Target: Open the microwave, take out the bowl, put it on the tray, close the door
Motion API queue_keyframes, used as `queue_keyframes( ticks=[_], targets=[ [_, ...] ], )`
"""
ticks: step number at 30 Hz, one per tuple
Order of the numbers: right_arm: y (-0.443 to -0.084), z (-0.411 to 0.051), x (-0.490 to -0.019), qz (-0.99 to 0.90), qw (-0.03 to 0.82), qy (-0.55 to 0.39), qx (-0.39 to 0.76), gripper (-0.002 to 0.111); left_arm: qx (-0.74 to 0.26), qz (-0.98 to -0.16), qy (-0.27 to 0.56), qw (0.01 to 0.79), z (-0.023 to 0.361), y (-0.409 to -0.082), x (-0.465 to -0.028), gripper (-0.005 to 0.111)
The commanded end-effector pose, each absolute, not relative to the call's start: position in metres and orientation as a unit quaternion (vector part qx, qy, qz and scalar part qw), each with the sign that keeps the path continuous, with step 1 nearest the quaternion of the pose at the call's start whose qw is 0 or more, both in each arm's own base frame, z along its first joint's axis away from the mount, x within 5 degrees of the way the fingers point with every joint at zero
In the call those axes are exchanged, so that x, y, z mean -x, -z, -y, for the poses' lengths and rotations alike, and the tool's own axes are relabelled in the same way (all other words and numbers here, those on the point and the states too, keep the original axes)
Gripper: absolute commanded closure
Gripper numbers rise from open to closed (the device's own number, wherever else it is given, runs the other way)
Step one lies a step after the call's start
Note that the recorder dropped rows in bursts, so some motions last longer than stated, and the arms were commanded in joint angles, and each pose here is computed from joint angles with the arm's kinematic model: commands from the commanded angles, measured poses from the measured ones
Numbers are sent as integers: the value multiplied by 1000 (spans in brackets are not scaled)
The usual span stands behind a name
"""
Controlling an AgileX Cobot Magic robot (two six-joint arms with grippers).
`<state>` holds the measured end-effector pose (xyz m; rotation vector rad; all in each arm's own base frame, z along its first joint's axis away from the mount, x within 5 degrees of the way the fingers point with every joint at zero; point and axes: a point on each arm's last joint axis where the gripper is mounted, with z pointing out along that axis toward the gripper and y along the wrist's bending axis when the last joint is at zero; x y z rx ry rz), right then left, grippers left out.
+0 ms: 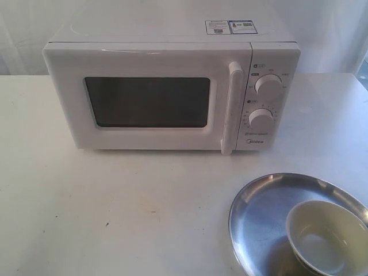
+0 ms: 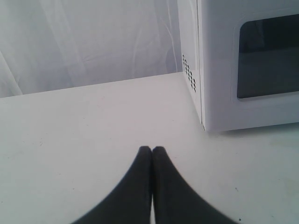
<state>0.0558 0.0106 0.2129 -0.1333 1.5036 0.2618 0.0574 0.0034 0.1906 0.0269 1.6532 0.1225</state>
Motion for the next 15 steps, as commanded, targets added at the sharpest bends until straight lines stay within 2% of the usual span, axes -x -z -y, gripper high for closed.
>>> queue_keyframes(
  ticks=[1,15],
  targets=[
    [-212,-13,-55,-677,722,-123,72,108,-10,-734,-50,677,-3,-192,-57,107],
    [-208,-7,-57,-696,708,-112,35,108,-10,-734,-50,677,-3,-192,-57,107]
  ],
)
